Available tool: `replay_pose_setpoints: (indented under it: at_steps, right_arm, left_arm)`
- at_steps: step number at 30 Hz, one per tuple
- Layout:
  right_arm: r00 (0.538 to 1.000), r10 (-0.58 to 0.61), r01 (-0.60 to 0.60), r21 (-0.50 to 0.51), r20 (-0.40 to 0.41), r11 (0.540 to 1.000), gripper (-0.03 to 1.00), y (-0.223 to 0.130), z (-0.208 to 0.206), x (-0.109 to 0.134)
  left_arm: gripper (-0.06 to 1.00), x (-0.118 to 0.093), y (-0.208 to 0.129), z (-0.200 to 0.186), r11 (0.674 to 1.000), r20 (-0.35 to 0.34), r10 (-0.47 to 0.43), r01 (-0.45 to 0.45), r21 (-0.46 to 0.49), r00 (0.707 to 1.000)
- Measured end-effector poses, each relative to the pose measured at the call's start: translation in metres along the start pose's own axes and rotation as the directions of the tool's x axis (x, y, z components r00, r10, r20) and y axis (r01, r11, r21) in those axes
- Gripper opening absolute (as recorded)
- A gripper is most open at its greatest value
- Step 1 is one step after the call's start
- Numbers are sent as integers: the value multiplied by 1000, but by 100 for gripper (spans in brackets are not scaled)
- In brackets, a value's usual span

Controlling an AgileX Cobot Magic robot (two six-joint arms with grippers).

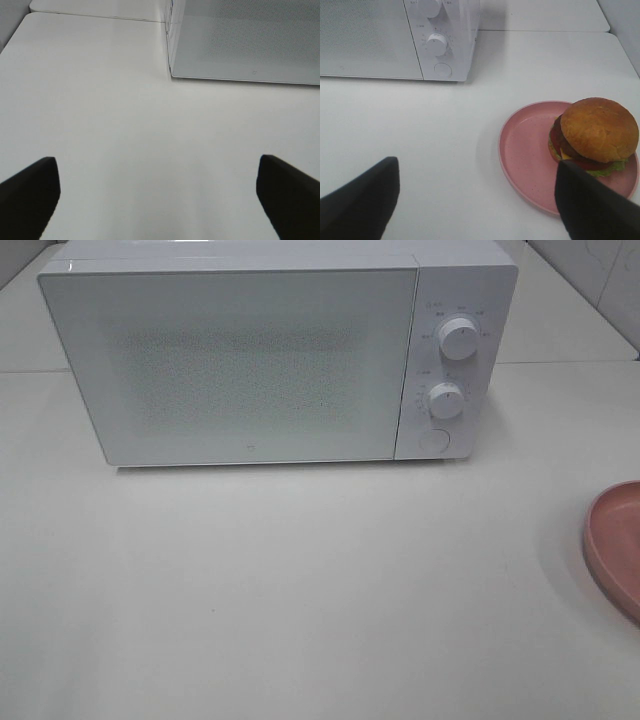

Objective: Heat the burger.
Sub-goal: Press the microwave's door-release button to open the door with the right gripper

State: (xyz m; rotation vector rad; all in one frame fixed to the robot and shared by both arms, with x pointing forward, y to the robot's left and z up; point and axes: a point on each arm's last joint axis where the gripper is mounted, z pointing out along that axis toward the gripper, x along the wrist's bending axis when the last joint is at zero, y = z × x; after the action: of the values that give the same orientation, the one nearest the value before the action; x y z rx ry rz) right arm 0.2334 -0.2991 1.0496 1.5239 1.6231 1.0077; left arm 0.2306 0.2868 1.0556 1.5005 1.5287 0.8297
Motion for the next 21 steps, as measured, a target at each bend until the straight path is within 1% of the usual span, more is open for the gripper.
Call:
replay_pose_setpoints:
  at_steps: [21]
  right_arm:
    - [1000, 0, 0, 0, 0, 1000, 75, 0, 0, 0]
  left_arm:
    - [99, 0, 0, 0, 1000, 0, 0, 0, 0, 1000]
